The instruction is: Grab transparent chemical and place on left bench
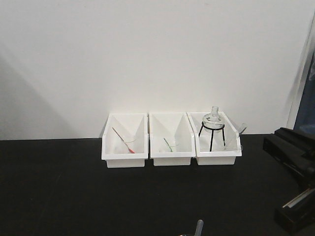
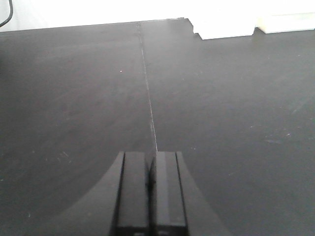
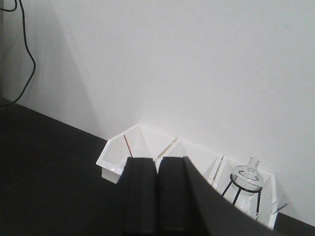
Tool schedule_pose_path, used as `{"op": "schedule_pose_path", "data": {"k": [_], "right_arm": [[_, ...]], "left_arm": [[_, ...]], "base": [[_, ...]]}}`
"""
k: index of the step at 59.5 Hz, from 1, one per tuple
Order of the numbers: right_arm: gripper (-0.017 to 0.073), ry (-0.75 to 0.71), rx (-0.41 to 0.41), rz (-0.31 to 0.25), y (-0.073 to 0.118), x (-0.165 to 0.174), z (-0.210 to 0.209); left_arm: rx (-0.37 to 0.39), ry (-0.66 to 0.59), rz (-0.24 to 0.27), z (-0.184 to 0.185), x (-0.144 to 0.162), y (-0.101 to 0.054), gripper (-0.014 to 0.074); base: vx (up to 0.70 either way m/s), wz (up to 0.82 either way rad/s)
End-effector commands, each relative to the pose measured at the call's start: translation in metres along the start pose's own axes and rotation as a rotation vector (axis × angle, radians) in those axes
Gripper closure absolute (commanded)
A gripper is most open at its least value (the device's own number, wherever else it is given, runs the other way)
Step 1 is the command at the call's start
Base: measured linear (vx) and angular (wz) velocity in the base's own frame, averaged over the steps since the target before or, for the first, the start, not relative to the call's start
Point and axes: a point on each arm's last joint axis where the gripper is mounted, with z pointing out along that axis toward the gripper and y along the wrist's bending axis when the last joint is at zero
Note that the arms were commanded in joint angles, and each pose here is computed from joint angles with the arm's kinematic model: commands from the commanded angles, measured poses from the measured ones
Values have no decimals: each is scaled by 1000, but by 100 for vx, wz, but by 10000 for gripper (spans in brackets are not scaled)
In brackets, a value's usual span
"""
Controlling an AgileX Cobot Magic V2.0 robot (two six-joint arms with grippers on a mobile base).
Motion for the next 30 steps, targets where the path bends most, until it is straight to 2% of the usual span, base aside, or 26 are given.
{"op": "schedule_pose_path", "data": {"k": [1,24,27,30], "right_arm": [[566,-83,47,-4,-6,-15,-3],[566,-81,46,-5,-6,-14,-3],[566,-73,44,-25,-6,-13,-1],[566,-64,41,-79,-5,-11,1]], "left_arm": [[-2,-81,-9,-1,-3,0,597],[-2,-81,-9,-1,-3,0,597],[-2,-81,-9,-1,-3,0,597],[-2,-81,-9,-1,-3,0,597]], "base": [[0,0],[0,0],[0,0],[0,0]]}}
